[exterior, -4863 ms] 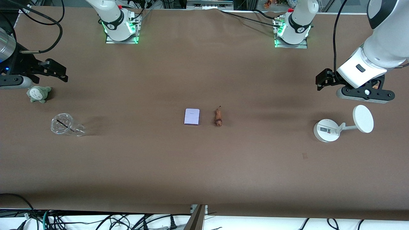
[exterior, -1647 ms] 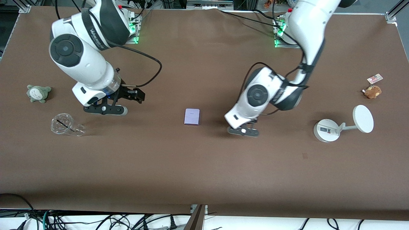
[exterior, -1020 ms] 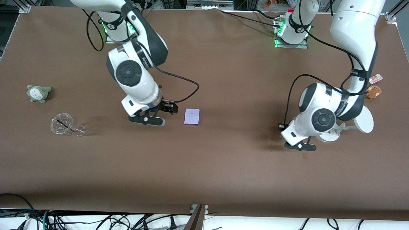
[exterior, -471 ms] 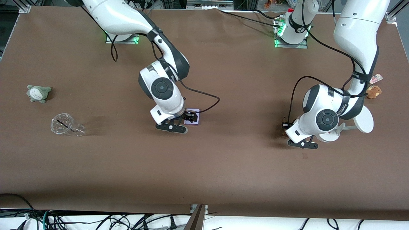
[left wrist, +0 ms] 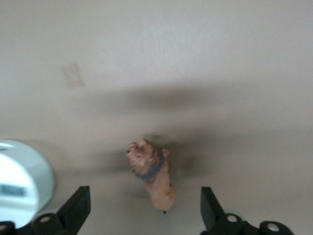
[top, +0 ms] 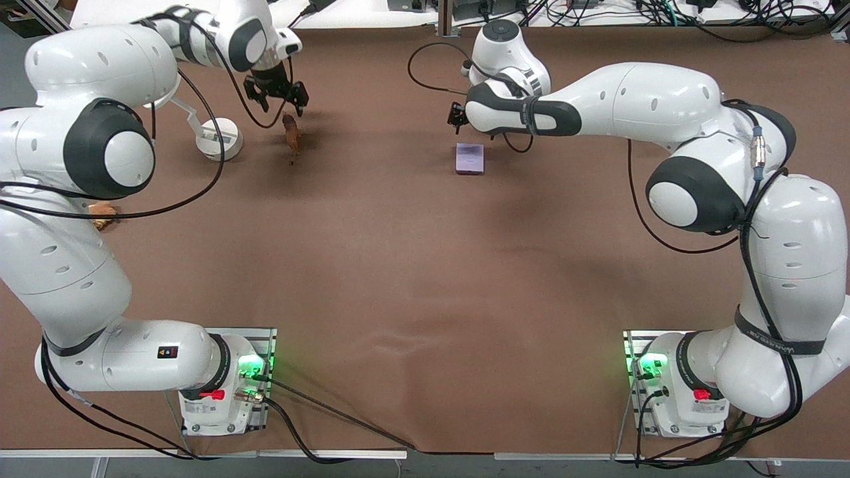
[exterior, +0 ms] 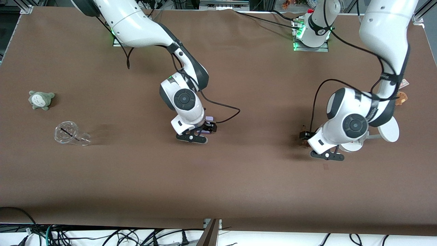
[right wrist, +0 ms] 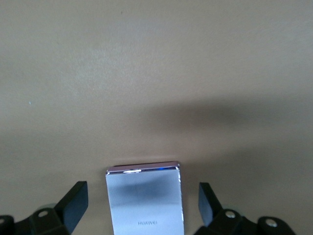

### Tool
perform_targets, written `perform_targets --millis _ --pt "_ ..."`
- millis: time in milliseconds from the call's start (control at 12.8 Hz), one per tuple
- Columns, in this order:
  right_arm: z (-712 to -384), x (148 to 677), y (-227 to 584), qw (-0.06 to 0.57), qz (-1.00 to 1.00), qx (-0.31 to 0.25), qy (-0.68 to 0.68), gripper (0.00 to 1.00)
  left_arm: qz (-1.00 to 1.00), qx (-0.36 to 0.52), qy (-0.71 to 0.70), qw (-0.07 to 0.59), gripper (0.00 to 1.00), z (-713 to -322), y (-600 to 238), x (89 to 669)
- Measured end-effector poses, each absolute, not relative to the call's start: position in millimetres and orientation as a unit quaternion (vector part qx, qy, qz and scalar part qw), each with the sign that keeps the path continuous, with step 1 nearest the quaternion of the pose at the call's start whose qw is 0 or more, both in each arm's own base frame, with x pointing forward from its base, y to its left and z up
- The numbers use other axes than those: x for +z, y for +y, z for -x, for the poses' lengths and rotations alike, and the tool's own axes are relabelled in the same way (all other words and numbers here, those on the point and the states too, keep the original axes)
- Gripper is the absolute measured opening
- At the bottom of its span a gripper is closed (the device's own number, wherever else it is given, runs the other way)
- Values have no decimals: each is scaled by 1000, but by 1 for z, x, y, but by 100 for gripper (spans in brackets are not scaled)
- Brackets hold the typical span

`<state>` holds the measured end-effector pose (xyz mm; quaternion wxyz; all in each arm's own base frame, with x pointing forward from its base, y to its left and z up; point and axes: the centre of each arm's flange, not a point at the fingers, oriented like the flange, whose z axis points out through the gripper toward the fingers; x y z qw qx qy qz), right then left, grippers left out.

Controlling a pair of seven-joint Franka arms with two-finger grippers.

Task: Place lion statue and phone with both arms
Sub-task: 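Carry the lion toward the lamp while the right gripper grasps the phone, then set the lion by the lamp while the right gripper lifts the phone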

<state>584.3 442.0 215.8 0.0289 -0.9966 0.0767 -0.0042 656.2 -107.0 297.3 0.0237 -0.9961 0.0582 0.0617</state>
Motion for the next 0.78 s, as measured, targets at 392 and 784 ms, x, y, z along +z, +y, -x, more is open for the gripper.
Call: perform_targets --millis 392,784 --pt "-577 178 449 16 999 -15 49 100 998 19 43 43 100 -651 -101 481" --pt "-572 165 454 9 1000 -18 22 100 999 -37 10 36 100 -634 -73 585"
